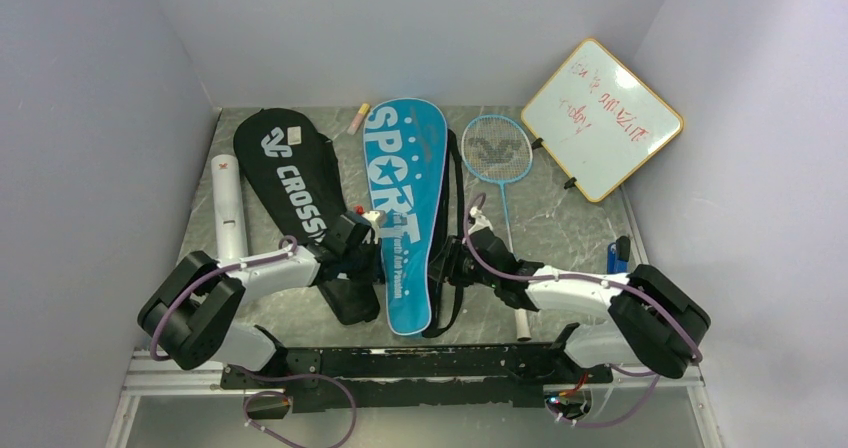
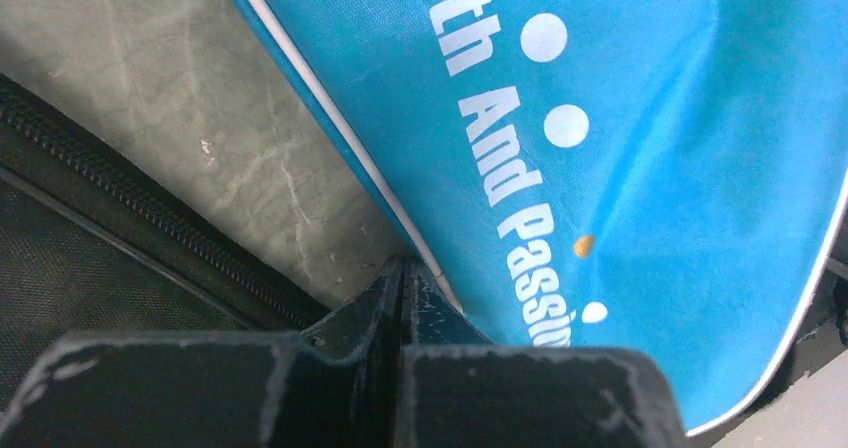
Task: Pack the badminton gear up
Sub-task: Place the racket in the racket bag.
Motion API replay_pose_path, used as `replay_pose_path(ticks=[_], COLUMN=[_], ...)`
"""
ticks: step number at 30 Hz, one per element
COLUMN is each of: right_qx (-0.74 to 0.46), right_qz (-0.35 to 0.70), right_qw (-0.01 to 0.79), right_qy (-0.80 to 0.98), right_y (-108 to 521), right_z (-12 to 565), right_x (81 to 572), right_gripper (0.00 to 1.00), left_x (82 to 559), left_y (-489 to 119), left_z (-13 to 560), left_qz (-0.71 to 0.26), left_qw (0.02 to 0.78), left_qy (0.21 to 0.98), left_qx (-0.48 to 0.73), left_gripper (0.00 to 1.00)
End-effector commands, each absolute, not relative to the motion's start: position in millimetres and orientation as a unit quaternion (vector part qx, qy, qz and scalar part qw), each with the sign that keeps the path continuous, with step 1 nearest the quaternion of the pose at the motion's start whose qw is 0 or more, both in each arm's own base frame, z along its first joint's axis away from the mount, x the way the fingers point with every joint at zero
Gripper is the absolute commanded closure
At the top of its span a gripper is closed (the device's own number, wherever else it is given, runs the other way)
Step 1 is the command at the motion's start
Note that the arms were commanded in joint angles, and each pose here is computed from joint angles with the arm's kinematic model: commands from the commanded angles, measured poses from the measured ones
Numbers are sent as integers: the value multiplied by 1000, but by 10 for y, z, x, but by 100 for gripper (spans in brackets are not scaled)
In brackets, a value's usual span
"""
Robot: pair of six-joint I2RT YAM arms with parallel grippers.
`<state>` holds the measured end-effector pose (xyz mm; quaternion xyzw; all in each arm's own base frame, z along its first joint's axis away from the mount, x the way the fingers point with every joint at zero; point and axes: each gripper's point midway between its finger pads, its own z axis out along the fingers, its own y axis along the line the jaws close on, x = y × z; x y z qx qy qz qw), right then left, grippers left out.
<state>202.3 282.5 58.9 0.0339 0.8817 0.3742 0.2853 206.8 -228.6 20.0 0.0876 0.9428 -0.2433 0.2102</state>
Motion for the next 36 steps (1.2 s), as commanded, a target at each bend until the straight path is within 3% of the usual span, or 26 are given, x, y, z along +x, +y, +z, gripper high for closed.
replay_pose_path(ticks=[1,4,8,20,29,33,36], right_qx=[39,34,29,-61,-70,-76,-55], right_qz=[355,356,356,496,514,502,428], right_qw=[310,306,295,253,200,212,244], right_qy=[881,882,886,828,831,835,868], right_y=[2729,2758,2811,3318,3649,3643,3430], right_z=[602,585,518,728,602,639,561], right_x=[2094,2097,2096,1827,1656,1673,1829], right_gripper=[68,88,100,100,100,100,100], left_x=[2123,2118,2102,2060,2031,2052,2119], left_y=[-2283,-2304,-2324,-2380,-2471,-2417,-2301], left_z=[260,243,228,174,240,266,277], left_qz=[-236,-241,-247,-262,-289,-275,-239], left_qw=[220,217,213,202,197,203,218], left_qy=[942,941,940,937,930,933,941], left_qx=[93,95,97,112,118,114,104], left_gripper=[95,95,95,95,95,95,95])
